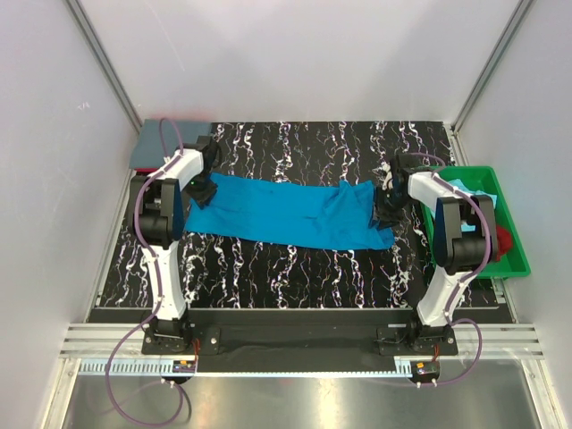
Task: Fold and stack the t-shirts
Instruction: Fold the tshirt
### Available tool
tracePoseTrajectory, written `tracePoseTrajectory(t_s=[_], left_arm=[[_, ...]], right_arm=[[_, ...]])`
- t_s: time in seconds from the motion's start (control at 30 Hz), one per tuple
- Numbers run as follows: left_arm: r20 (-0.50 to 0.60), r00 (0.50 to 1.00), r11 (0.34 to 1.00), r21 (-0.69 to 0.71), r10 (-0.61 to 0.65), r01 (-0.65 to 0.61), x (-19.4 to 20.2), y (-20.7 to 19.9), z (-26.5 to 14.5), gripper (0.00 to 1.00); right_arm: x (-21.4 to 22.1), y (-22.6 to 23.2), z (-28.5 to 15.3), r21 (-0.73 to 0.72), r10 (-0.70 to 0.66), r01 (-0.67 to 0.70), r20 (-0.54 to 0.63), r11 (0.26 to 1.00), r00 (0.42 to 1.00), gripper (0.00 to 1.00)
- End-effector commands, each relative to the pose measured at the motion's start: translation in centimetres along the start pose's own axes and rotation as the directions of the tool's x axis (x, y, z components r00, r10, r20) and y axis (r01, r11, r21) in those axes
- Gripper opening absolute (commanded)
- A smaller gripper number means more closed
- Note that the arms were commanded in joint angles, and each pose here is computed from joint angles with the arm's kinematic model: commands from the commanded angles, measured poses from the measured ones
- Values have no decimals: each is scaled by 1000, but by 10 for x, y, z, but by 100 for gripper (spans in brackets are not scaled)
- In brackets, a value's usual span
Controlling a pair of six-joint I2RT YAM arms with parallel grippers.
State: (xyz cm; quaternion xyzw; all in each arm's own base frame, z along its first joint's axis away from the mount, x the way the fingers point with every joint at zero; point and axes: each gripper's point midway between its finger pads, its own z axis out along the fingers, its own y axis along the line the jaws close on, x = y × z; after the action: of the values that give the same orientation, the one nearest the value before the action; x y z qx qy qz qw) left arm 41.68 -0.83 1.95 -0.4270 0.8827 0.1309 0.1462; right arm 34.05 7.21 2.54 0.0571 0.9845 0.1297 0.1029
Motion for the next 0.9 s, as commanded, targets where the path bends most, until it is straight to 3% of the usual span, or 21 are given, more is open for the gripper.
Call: tracePoseTrajectory(t_s=[0.0, 0.03, 0.1, 0.13, 0.3, 0.47, 0.73, 0.77, 0.87], left_arm=[[43, 999, 998, -55, -12, 14, -5, 11, 9, 30], [44, 999, 999, -53, -11, 13, -4, 10, 8, 30], [60, 998, 997, -71, -20, 24, -6, 15, 10, 30], [66, 998, 997, -73, -19, 24, -8, 15, 9, 30], [86, 996, 992, -123, -3, 14, -10, 25, 18, 31], [38, 999, 990, -134, -28, 33, -6, 33, 26, 29], [-12, 1000, 998, -56, -25, 24, -2, 22, 7, 31], [-44, 999, 1000, -12, -18, 17, 4, 16, -1, 31], [25, 999, 998, 60, 23, -24, -10, 14, -42, 32]], right_arm=[[-4, -3, 7, -15, -4, 4, 17, 1000, 1000, 21], [-5, -6, 6, -1, -2, 2, 22, 1000, 1000, 20], [-3, -18, 7, 50, 15, -16, 26, 999, 1000, 0], [-1, -25, 7, 70, 27, -29, 30, 997, 999, 0], [-2, -49, 4, 187, 68, -79, 65, 979, 996, 0], [-7, -52, -2, 189, 92, -112, 107, 976, 990, 0], [-15, -57, -16, 229, 117, -154, 167, 961, 979, 1], [-18, -53, -18, 218, 136, -174, 179, 960, 974, 3], [-33, -40, -35, 168, 197, -238, 229, 957, 953, 20]])
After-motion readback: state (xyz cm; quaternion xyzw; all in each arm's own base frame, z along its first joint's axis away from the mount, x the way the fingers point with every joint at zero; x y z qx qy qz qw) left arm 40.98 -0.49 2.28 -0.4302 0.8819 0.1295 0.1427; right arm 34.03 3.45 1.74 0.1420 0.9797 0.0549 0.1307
